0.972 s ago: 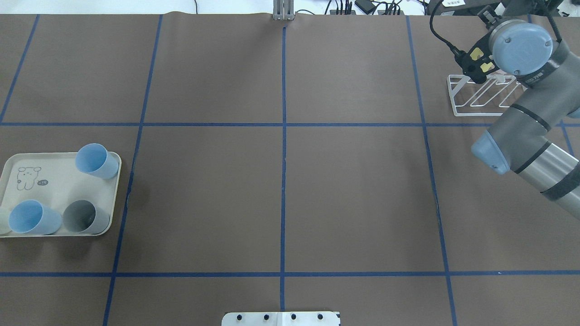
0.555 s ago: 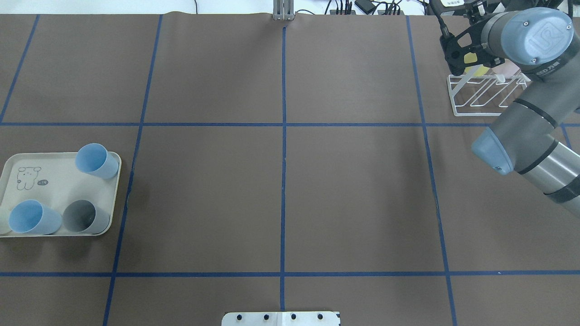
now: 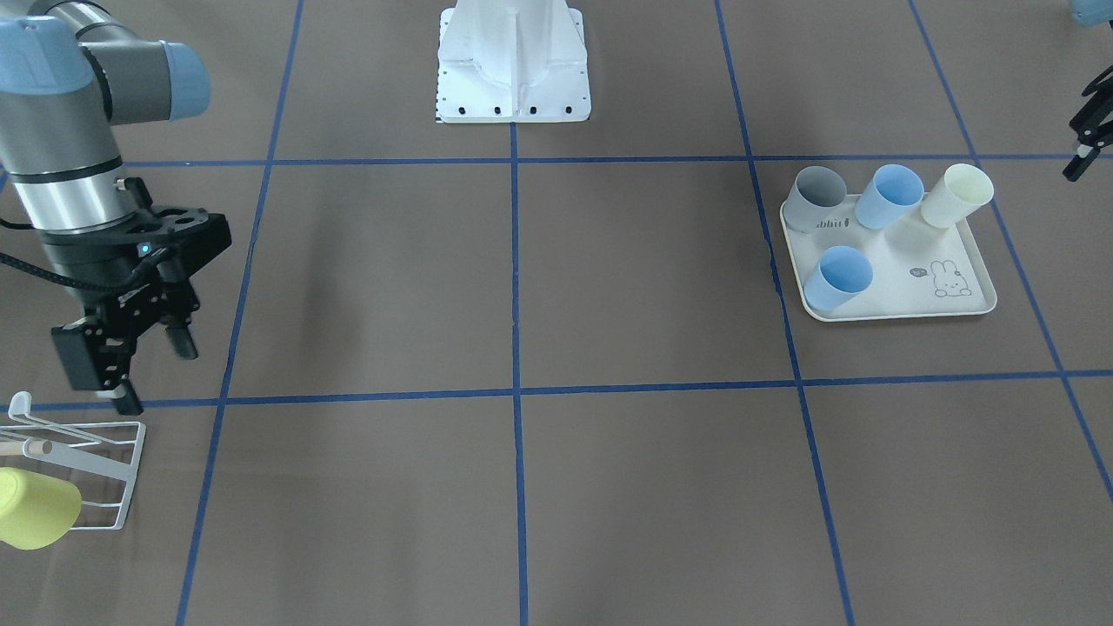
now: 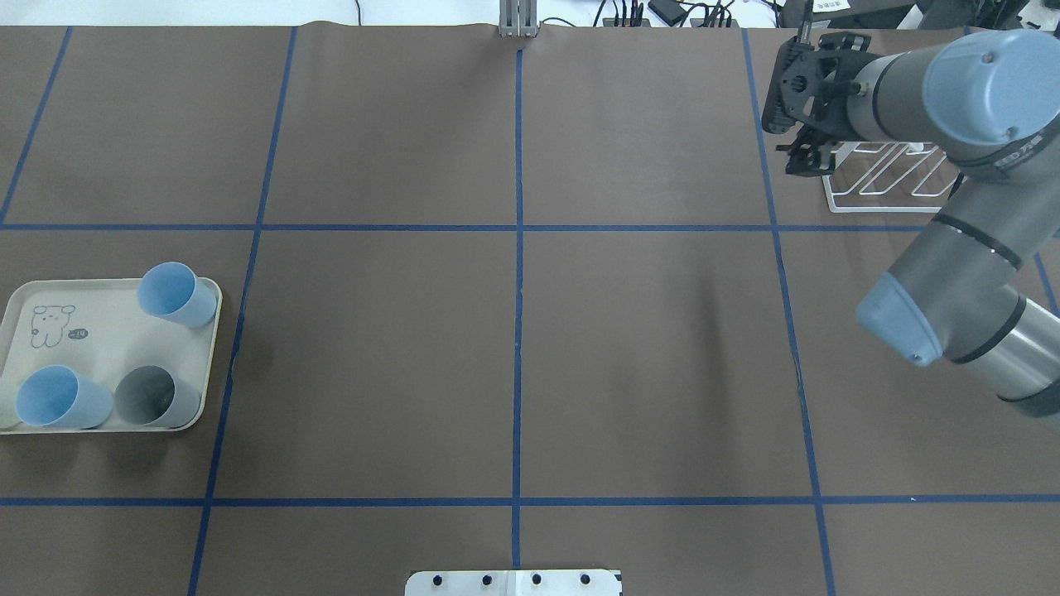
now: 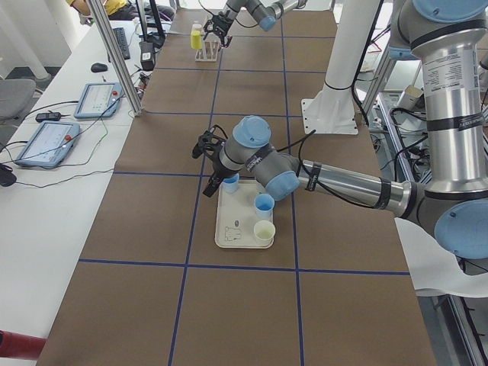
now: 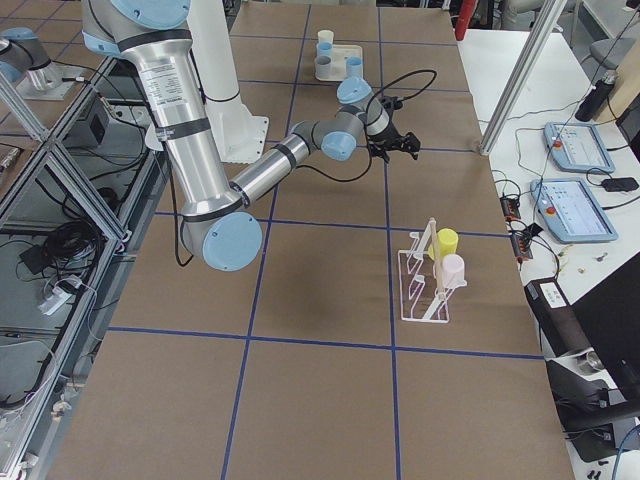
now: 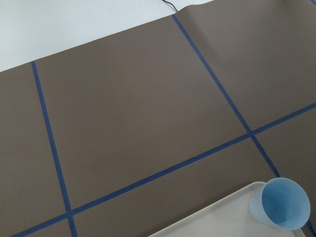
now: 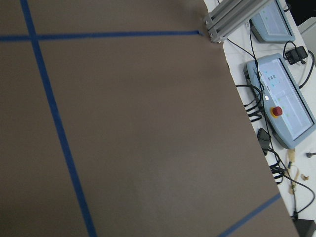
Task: Transfer IKEA cup to right arm and place on rack
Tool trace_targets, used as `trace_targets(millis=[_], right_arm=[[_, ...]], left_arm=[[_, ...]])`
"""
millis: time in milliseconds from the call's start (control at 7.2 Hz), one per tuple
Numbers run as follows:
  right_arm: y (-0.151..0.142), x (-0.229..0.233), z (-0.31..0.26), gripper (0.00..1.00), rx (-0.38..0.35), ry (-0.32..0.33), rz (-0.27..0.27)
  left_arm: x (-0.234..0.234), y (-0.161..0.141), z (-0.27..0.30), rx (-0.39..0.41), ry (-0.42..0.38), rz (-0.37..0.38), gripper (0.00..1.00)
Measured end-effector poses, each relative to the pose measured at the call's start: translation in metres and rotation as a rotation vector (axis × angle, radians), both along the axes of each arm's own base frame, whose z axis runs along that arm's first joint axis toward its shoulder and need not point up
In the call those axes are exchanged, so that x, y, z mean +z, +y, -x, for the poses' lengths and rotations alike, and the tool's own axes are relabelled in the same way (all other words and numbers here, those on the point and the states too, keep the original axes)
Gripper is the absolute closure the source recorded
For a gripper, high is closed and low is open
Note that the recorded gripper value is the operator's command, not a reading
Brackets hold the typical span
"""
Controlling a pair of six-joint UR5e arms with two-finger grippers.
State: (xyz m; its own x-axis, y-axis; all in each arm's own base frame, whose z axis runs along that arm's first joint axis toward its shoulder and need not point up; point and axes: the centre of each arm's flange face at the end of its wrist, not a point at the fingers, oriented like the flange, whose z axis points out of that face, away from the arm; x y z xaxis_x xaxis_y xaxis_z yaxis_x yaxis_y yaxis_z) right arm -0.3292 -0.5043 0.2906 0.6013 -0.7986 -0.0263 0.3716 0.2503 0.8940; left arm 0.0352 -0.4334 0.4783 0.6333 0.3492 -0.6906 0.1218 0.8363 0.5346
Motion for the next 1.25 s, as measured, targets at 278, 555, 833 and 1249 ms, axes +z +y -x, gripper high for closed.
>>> trace_targets(millis=[278, 555, 833, 1249], right_arm=[[0.051, -0.017, 0.060, 0.01, -0.050, -0.312, 0.034], [0.097, -0.024, 0.102, 0.01, -0.134, -0.588, 0.044], [0.124, -0.030, 0.115, 0.01, -0.182, -0.726, 0.072], [0.140, -0.034, 0.115, 0.01, -0.227, -0.787, 0.020]], left_arm=[[0.008, 0.001, -0.043, -0.019, 0.055, 0.025, 0.00], [0.009, 0.008, -0.100, -0.040, 0.103, 0.064, 0.00], [0.014, 0.012, -0.158, -0.088, 0.113, 0.123, 0.01], [0.031, 0.005, -0.202, -0.151, 0.097, 0.169, 0.45]])
